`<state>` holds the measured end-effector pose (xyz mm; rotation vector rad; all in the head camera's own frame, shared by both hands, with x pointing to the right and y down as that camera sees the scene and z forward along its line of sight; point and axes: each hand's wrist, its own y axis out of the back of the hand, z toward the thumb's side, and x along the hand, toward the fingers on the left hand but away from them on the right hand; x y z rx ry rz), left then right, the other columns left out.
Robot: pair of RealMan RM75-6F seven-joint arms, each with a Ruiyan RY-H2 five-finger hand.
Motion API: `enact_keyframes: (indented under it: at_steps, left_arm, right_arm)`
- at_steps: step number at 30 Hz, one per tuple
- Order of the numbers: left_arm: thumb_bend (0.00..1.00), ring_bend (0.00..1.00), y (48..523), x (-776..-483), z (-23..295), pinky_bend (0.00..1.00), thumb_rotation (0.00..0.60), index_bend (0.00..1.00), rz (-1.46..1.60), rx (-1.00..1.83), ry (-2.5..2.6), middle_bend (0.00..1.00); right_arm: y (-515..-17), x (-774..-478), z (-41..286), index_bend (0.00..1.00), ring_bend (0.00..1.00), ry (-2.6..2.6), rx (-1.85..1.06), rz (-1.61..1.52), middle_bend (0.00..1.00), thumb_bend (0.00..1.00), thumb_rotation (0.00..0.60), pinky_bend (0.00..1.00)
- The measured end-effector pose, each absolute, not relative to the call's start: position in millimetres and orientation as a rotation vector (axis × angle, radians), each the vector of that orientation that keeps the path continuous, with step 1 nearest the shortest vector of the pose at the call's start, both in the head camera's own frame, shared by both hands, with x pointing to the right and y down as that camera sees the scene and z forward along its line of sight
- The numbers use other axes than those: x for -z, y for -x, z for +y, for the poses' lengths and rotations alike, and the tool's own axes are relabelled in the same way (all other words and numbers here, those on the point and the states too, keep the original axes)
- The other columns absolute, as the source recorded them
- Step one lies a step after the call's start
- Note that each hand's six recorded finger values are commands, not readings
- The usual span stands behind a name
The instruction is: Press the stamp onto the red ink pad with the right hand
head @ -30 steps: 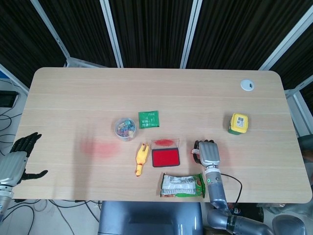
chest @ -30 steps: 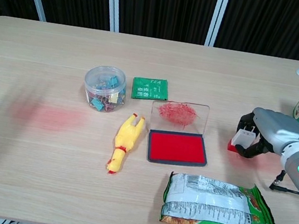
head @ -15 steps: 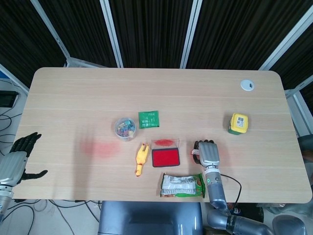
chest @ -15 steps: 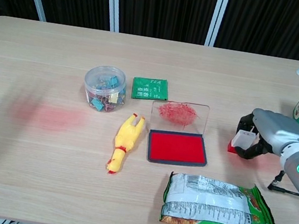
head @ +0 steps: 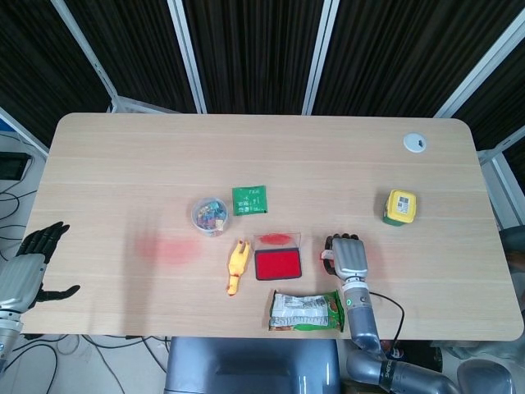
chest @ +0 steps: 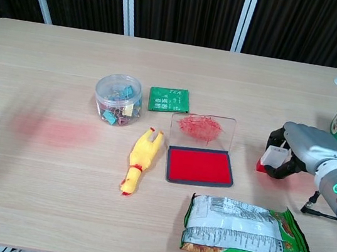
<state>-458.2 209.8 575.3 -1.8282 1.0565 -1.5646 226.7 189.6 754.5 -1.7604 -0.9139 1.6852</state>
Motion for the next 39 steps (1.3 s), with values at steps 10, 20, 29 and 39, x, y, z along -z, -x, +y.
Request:
enact_keyframes:
  at_steps: [10, 20, 29, 39]
  left_arm:
    - [0.0, 0.0, 458, -575, 210, 0.0, 0.6, 0.0, 1.056, 1.564, 1.827, 0.0]
    - [0.0, 0.0, 458, -575, 210, 0.0, 0.6, 0.0, 1.056, 1.564, 1.826, 0.0]
    - [0.0, 0.0, 459, -575, 210, 0.0, 0.6, 0.0, 1.056, 1.564, 1.827, 0.0]
    - [0.0, 0.0, 458, -575, 210, 0.0, 0.6, 0.0, 1.054, 1.562, 1.827, 0.0]
  right_arm:
    - [-227, -754, 189, 0.53, 0.3, 1.758, -1.694, -0.905, 0.38, 0.37, 0.6, 0.29]
    - [-226, -753, 189, 0.48, 0.28, 1.755, -1.696, -0.9, 0.35, 0.36, 0.6, 0.28]
    - [-226, -752, 190, 0.3, 0.23, 1.753, -1.699, -0.895, 0.28, 0.3, 0.6, 0.27]
    - [-222, -741, 185, 0.19, 0.14, 1.755, -1.65, -0.902, 0.17, 0.26, 0.6, 0.24]
